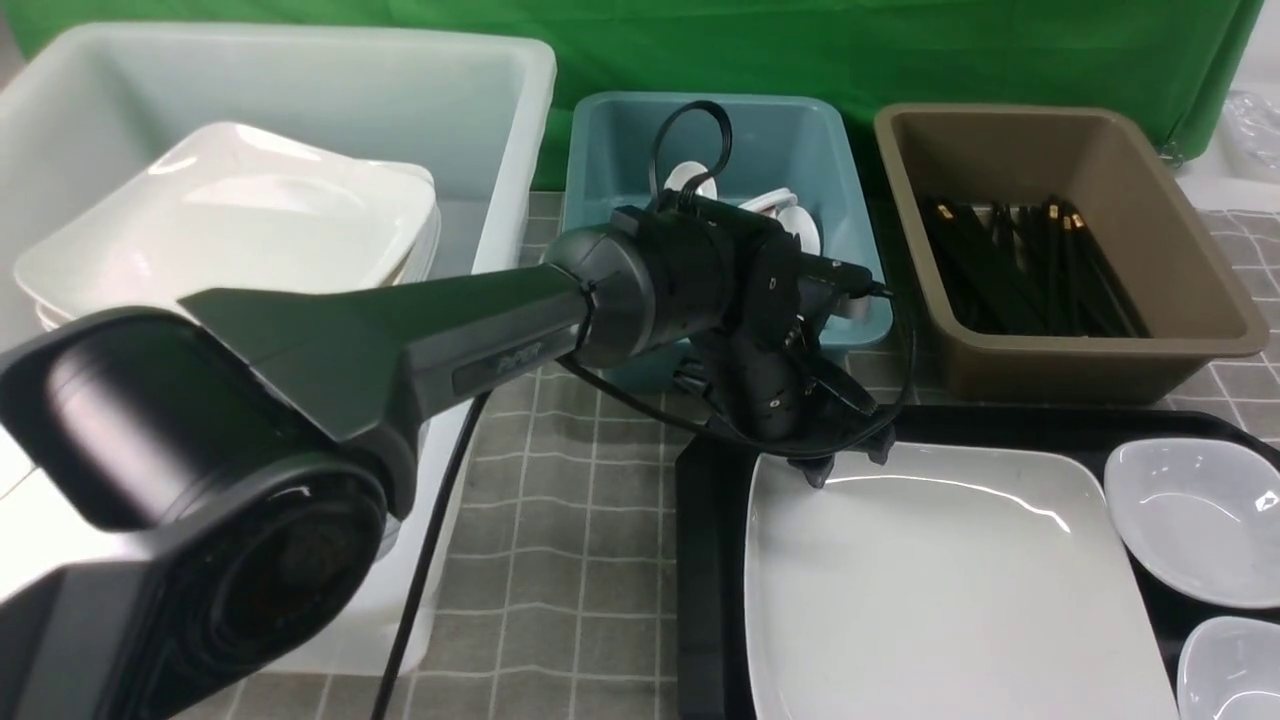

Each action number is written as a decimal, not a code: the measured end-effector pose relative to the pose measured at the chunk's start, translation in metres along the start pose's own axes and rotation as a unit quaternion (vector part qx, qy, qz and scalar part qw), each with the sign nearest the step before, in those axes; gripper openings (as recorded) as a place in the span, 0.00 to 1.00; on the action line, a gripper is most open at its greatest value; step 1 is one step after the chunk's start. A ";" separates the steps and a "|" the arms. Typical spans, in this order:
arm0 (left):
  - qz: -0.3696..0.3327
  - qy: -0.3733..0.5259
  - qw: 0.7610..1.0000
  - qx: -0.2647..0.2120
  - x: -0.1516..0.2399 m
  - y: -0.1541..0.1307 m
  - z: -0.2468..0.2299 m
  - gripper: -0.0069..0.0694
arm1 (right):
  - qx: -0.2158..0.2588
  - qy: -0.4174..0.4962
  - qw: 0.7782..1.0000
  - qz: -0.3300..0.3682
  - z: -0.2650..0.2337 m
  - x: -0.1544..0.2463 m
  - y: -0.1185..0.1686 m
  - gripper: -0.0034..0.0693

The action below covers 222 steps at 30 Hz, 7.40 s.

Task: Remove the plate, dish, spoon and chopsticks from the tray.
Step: Use the left arm to grab a plate from the dinner plate, then use the left arm to put the plate into the large storage box on the left, then use the right arm to grab a small plate from the dinner plate, then use the right arm to put the small plate into the large storage box on the left, then use the right arm to grab a small plate from the dinner plate

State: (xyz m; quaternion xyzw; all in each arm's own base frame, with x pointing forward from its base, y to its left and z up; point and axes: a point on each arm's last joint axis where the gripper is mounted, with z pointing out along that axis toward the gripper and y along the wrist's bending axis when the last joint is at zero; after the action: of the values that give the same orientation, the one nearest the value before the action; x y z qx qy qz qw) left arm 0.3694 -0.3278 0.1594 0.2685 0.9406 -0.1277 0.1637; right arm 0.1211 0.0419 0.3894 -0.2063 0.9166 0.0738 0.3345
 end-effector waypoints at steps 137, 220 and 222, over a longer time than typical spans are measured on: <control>0.094 -0.106 0.989 -0.052 0.087 0.040 -0.325 0.09 | 0.123 0.304 0.936 0.128 0.297 0.004 -0.082 0.67; -0.047 -0.206 0.977 0.008 0.202 0.058 -0.334 0.09 | 0.125 0.255 0.959 -0.006 0.164 -0.070 0.001 0.28; -0.033 -0.190 0.981 0.019 0.198 0.053 -0.327 0.09 | 0.145 0.295 0.943 0.045 0.178 -0.035 -0.017 0.46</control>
State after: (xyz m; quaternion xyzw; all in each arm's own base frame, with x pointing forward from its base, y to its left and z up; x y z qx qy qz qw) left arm 0.1615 -0.0848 0.3752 0.2116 0.8979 -0.1996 0.3304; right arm 0.2557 0.0867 0.2757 -0.1270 0.9833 -0.1090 0.0718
